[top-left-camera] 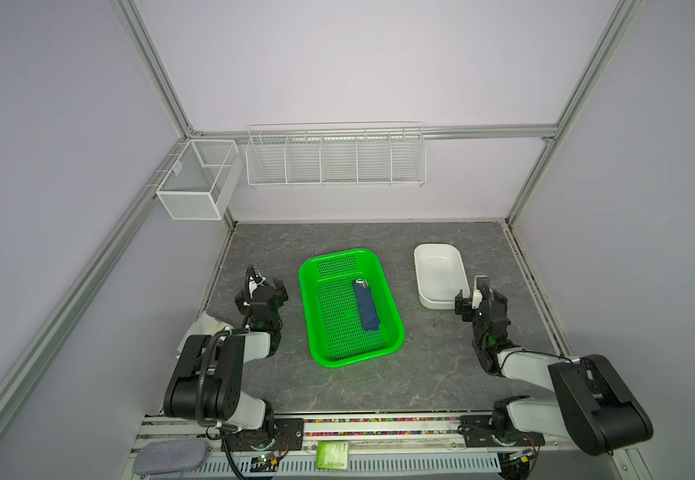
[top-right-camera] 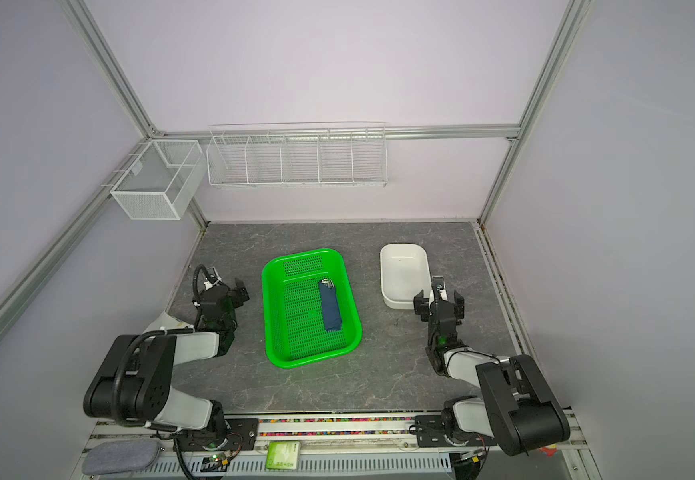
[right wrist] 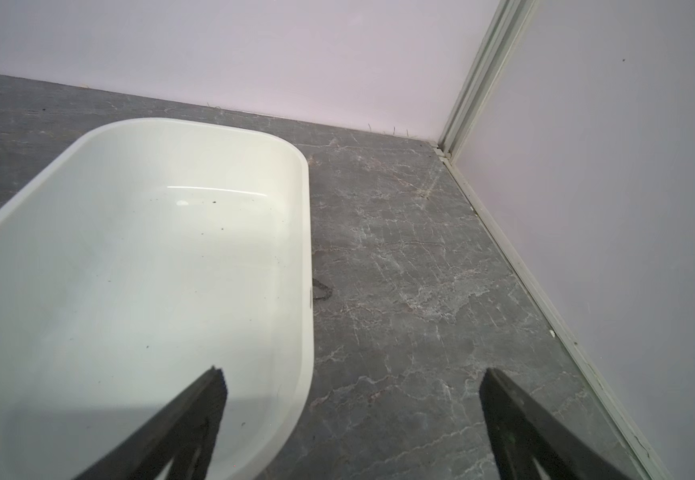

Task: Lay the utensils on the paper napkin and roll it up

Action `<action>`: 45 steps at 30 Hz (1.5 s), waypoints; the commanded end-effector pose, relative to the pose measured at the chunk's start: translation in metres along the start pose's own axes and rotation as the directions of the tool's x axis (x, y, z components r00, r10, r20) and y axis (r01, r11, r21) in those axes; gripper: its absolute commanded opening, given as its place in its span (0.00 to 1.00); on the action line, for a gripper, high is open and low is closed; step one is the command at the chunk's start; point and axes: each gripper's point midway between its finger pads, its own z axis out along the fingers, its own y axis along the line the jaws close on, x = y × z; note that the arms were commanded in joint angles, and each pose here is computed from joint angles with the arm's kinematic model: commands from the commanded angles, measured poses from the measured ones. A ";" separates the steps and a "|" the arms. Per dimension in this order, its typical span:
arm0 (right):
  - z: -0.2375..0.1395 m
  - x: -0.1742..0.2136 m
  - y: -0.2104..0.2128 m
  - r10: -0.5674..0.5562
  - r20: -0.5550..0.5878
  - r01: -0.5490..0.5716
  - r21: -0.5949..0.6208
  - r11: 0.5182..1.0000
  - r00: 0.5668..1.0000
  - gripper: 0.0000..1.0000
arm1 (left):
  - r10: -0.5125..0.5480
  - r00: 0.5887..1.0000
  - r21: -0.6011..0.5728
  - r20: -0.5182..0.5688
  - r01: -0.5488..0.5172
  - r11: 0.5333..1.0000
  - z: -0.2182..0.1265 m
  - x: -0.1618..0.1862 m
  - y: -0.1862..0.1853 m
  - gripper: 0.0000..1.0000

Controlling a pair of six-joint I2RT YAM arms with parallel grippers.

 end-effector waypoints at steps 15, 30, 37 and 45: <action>0.029 0.003 -0.022 0.064 0.068 -0.068 0.060 0.996 0.996 0.97 | -0.029 0.996 0.009 0.080 0.028 1.000 0.004 -0.019 0.000 0.99; 0.046 0.013 -0.032 0.128 -0.053 -0.126 0.048 0.991 0.990 0.89 | 0.006 0.998 0.088 0.068 -0.012 0.996 0.004 -0.017 -0.014 0.99; 0.046 0.012 -0.032 0.125 -0.049 -0.123 0.049 0.991 0.991 0.89 | 0.006 0.998 0.088 0.070 -0.012 0.996 0.004 -0.018 -0.014 0.99; 0.047 0.012 -0.031 0.123 -0.052 -0.121 0.048 0.991 0.991 0.89 | 0.006 0.998 0.088 0.070 -0.012 0.996 0.004 -0.018 -0.014 0.99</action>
